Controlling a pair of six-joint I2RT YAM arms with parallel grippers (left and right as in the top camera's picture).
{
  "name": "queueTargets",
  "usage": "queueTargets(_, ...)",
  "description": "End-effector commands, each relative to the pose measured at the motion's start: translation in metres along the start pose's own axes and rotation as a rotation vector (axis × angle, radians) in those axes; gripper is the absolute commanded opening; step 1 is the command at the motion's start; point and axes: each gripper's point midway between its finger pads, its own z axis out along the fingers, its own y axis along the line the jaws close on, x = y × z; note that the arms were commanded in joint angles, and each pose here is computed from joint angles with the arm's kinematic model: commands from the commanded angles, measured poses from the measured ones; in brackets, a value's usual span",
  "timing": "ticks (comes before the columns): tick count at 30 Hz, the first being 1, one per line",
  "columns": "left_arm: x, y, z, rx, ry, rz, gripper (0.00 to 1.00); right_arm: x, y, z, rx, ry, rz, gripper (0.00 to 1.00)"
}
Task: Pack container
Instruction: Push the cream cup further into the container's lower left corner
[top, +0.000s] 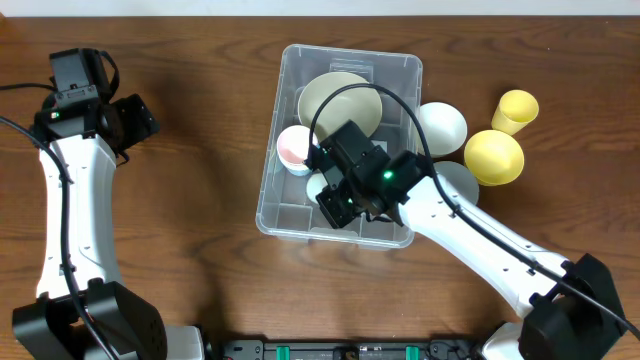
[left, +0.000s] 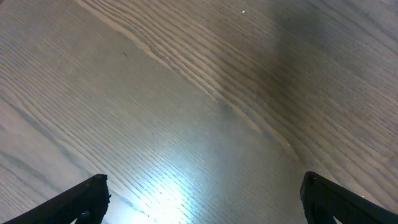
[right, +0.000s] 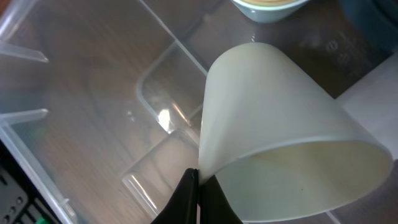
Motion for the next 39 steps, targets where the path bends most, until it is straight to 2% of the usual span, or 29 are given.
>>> queueTargets(1, -0.012, 0.003, -0.014, 0.001, -0.048, -0.004, 0.98, -0.007, 0.002, -0.006, 0.031, -0.024, -0.047, 0.01)
queueTargets(12, -0.012, 0.003, -0.014, 0.001, -0.048, -0.004, 0.98, -0.015, 0.018, -0.009, 0.083, -0.040, -0.192, 0.01)
queueTargets(23, -0.012, 0.003, -0.014, 0.001, -0.048, -0.004, 0.98, -0.038, 0.023, -0.018, 0.136, 0.036, -0.216, 0.01)
queueTargets(27, -0.012, 0.003, -0.014, 0.001, -0.048, -0.004, 0.98, -0.040, 0.023, -0.005, 0.135, 0.080, -0.222, 0.01)
queueTargets(33, -0.012, 0.003, -0.014, 0.001, -0.048, -0.004, 0.98, -0.020, 0.020, 0.030, 0.107, 0.202, -0.206, 0.01)
queueTargets(39, -0.012, 0.003, -0.014, 0.001, -0.048, -0.004, 0.98, -0.017, 0.020, 0.037, 0.104, 0.219, -0.208, 0.01)
